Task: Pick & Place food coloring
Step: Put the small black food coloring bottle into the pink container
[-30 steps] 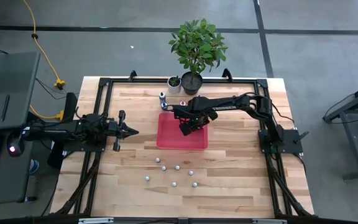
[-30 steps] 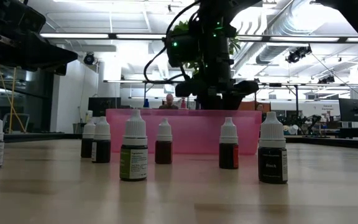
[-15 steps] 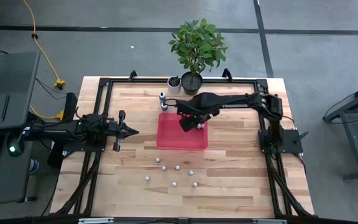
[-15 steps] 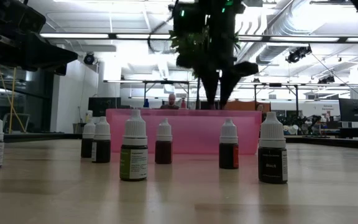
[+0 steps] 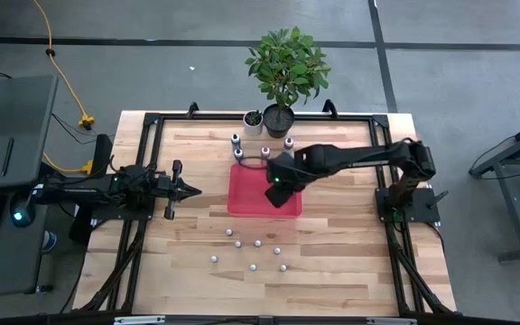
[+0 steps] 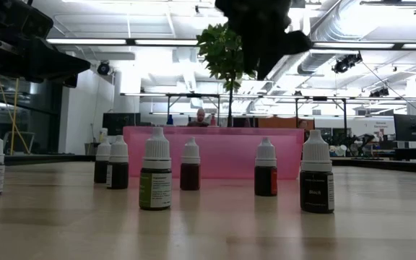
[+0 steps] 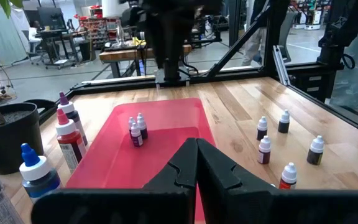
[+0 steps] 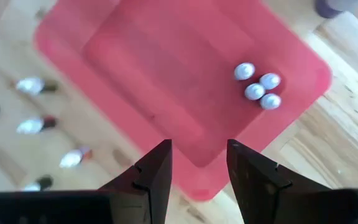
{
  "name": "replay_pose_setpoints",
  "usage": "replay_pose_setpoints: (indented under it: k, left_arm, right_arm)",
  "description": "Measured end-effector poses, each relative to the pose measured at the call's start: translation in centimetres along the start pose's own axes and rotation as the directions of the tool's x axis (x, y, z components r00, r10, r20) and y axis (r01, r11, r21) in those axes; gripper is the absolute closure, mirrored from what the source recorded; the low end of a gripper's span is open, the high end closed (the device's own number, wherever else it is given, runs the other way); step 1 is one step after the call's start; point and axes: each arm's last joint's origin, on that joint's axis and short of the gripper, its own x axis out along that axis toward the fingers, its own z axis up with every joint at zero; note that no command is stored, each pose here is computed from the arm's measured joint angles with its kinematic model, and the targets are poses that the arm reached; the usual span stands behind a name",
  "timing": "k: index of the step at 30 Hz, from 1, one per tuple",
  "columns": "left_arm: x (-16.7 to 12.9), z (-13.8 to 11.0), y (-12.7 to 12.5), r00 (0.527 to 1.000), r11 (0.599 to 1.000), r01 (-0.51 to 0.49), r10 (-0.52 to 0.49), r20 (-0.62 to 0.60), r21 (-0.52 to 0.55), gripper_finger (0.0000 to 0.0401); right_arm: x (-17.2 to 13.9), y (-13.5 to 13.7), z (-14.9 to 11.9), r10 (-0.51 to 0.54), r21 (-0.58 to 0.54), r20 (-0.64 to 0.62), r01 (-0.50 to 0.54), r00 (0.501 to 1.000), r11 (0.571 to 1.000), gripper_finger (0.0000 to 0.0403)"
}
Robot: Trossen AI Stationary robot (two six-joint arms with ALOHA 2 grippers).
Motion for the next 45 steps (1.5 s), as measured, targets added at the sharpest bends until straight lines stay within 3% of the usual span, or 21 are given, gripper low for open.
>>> replay_pose_setpoints:
  k: [8,18,28,40,45]
  left_arm:
    - [0.0,0.0,0.0,1.0,1.0,0.0,0.0,0.0,0.0,0.0401]
    - [0.0,0.0,0.0,1.0,1.0,0.0,0.0,0.0,0.0,0.0401]
    - [0.0,0.0,0.0,1.0,1.0,0.0,0.0,0.0,0.0,0.0401]
    - [0.0,0.0,0.0,1.0,1.0,0.0,0.0,0.0,0.0,0.0401]
    - [0.0,0.0,0.0,1.0,1.0,0.0,0.0,0.0,0.0,0.0401]
  right_arm:
    - [-1.4,2.8,-4.0,0.06,-0.261,-0.012,-0.061,0.998,0.963,0.0261]
    - [-1.4,5.3,-8.5,0.081,-0.488,-0.115,-0.127,0.99,0.864,0.0261]
    - [1.5,8.6,-10.8,0.163,-0.502,-0.289,-0.295,0.943,0.813,0.0261]
    - [3.5,13.6,-12.5,0.062,-0.626,-0.246,-0.207,0.967,0.752,0.026]
    - [5.8,14.9,-13.8,0.026,-0.529,-0.287,-0.181,0.957,0.829,0.026]
